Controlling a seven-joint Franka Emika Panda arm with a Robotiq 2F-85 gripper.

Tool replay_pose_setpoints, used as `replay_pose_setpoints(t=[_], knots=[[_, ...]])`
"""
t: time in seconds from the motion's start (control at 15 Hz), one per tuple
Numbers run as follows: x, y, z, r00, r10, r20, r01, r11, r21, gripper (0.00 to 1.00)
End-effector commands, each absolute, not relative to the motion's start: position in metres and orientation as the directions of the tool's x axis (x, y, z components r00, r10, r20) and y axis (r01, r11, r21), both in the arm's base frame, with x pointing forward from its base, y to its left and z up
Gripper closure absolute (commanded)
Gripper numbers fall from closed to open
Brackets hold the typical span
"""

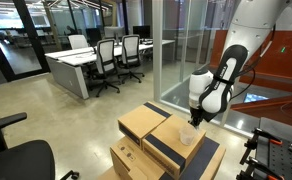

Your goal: Twist the water jug around

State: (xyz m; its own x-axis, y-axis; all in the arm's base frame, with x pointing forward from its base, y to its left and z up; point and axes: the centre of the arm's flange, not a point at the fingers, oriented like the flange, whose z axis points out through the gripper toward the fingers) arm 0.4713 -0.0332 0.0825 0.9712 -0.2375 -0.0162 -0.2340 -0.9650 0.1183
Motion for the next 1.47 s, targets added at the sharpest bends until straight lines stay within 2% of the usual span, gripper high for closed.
replay_pose_setpoints(t=[0.0,1.4], knots=[[0.473,-0.027,0.081,0.963,-0.266,-0.029,-0.261,-0.957,0.123,0.93],[0.481,-0.007,0.071,0.935,-0.346,-0.08,-0.334,-0.933,0.135,0.93]])
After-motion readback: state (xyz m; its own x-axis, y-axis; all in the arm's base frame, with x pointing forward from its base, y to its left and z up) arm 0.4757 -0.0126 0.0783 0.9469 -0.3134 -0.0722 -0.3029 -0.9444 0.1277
